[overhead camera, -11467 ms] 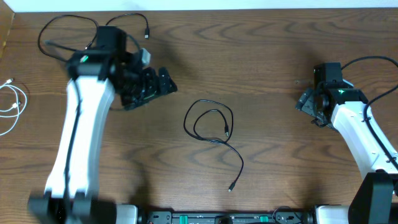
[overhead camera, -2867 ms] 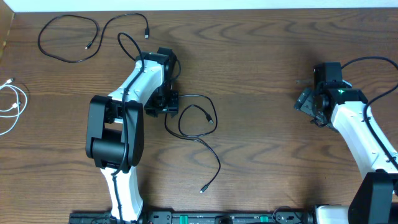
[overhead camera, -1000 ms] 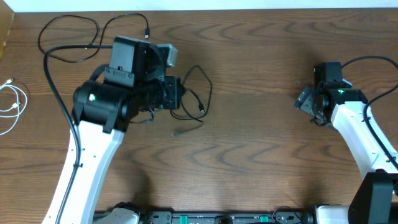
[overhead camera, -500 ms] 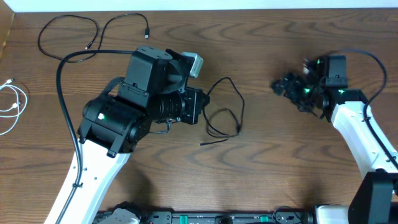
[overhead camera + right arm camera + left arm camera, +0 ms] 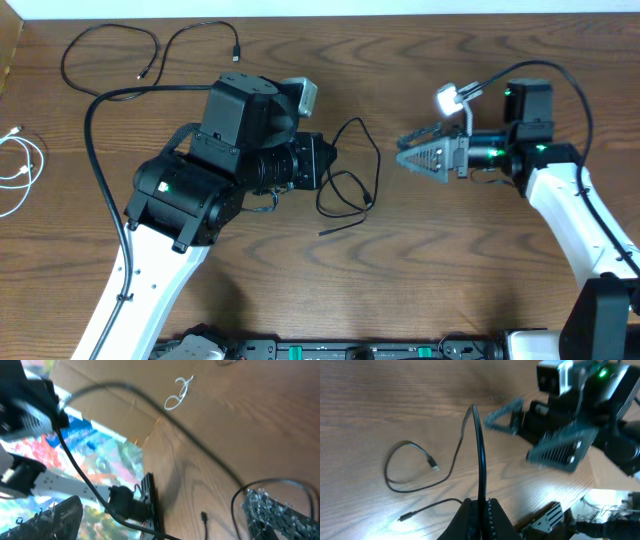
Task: Untangle cables
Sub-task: 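Grasp the hanging black cable with the right gripper beside the left gripper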
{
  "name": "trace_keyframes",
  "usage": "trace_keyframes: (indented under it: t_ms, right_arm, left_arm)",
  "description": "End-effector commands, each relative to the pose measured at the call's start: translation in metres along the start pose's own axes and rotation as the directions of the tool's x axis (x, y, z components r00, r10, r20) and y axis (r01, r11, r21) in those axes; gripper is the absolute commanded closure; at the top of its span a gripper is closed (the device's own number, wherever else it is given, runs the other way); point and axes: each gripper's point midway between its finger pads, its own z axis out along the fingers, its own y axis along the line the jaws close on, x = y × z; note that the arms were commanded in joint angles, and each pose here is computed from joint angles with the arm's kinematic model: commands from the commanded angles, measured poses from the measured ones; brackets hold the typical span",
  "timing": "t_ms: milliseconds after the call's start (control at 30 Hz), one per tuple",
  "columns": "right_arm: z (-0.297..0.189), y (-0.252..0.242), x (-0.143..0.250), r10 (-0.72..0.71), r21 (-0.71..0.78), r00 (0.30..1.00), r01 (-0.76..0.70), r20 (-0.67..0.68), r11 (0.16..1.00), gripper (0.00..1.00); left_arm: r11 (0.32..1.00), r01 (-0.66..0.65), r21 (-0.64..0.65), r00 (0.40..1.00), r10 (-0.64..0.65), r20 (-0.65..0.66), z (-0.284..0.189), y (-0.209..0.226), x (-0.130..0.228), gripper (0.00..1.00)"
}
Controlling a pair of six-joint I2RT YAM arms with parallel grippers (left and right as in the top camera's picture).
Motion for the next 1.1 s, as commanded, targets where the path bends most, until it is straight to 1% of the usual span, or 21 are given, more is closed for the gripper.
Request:
trace_keyframes:
  t_ms: [0, 67, 133, 200, 300, 367, 400, 467, 533, 600, 700, 767, 800, 833, 933, 1033, 1067]
  right_arm:
    - [0.019, -0.015, 0.015, -0.091, 0.104, 0.993, 0.098, -0.072, 0.99, 0.01]
    - [0.024, -0.036, 0.023, -0.072, 0.235, 0.991, 0.096, -0.111, 0.967, 0.01]
    - [0.028, -0.049, 0.027, -0.071, 0.324, 0.987, 0.114, -0.141, 0.939, 0.01]
    - [0.029, -0.057, 0.027, -0.071, 0.376, 0.987, 0.122, -0.147, 0.918, 0.01]
    - [0.022, -0.073, 0.022, -0.05, 0.47, 0.991, 0.104, -0.127, 0.876, 0.02]
    - [0.018, -0.079, 0.021, -0.05, 0.502, 0.991, 0.107, -0.126, 0.858, 0.02]
    - [0.017, -0.079, 0.021, -0.056, 0.504, 0.99, 0.115, -0.131, 0.856, 0.07]
    - [0.017, -0.078, 0.024, -0.062, 0.497, 0.988, 0.126, -0.145, 0.858, 0.27]
    - [0.018, -0.077, 0.029, -0.059, 0.488, 0.985, 0.132, -0.163, 0.863, 0.28]
    - [0.019, -0.076, 0.034, -0.06, 0.483, 0.981, 0.144, -0.186, 0.864, 0.23]
    - [0.02, -0.074, 0.035, -0.06, 0.472, 0.98, 0.144, -0.187, 0.87, 0.23]
    - [0.025, -0.069, 0.033, -0.077, 0.439, 0.98, 0.152, -0.185, 0.886, 0.25]
    - [0.028, -0.065, 0.032, -0.088, 0.42, 0.979, 0.159, -0.183, 0.894, 0.26]
    - [0.031, -0.062, 0.031, -0.1, 0.402, 0.978, 0.167, -0.183, 0.901, 0.31]
    - [0.035, -0.059, 0.03, -0.11, 0.39, 0.977, 0.175, -0.183, 0.904, 0.4]
    - [0.037, -0.058, 0.03, -0.111, 0.387, 0.977, 0.175, -0.183, 0.905, 0.46]
    - [0.037, -0.058, 0.03, -0.111, 0.386, 0.977, 0.175, -0.182, 0.906, 0.51]
  left_arm:
    - [0.999, 0.053, 0.012, 0.998, -0.054, 0.023, -0.005, -0.004, -0.004, 0.93]
    - [0.997, 0.051, 0.049, 0.999, -0.051, 0.012, -0.006, -0.011, -0.003, 0.93]
    - [0.994, 0.043, 0.1, 0.999, -0.043, -0.002, -0.007, -0.021, -0.001, 0.93]
    - [0.99, 0.039, 0.135, 0.999, -0.038, -0.012, -0.007, -0.027, -0.001, 0.93]
    - [0.99, 0.038, 0.138, 0.999, -0.037, -0.012, -0.008, -0.028, -0.001, 0.92]
    - [0.989, 0.043, 0.141, 0.999, -0.041, -0.012, -0.008, -0.028, 0.0, 0.92]
    - [0.989, 0.043, 0.142, 0.999, -0.042, -0.009, -0.009, -0.029, -0.001, 0.93]
    - [0.988, 0.037, 0.147, 0.999, -0.038, 0.0, -0.01, -0.03, -0.002, 0.93]
    - [0.988, 0.031, 0.153, 0.999, -0.033, 0.011, -0.012, -0.032, -0.004, 0.92]
    - [0.986, 0.03, 0.161, 0.999, -0.034, 0.024, -0.015, -0.034, -0.006, 0.93]
    - [0.985, 0.036, 0.17, 0.998, -0.043, 0.036, -0.018, -0.036, -0.008, 0.92]
    - [0.984, 0.041, 0.175, 0.998, -0.05, 0.042, -0.019, -0.038, -0.009, 0.93]
    - [0.984, 0.04, 0.176, 0.998, -0.048, 0.045, -0.019, -0.038, -0.009, 0.93]
    - [0.983, 0.038, 0.177, 0.998, -0.047, 0.048, -0.02, -0.038, -0.01, 0.93]
    - [0.982, 0.055, 0.178, 0.997, -0.064, 0.044, -0.02, -0.038, -0.01, 0.93]
    - [0.982, 0.055, 0.18, 0.997, -0.064, 0.047, -0.02, -0.039, -0.01, 0.92]
    - [0.982, 0.055, 0.18, 0.997, -0.064, 0.047, -0.02, -0.039, -0.01, 0.93]
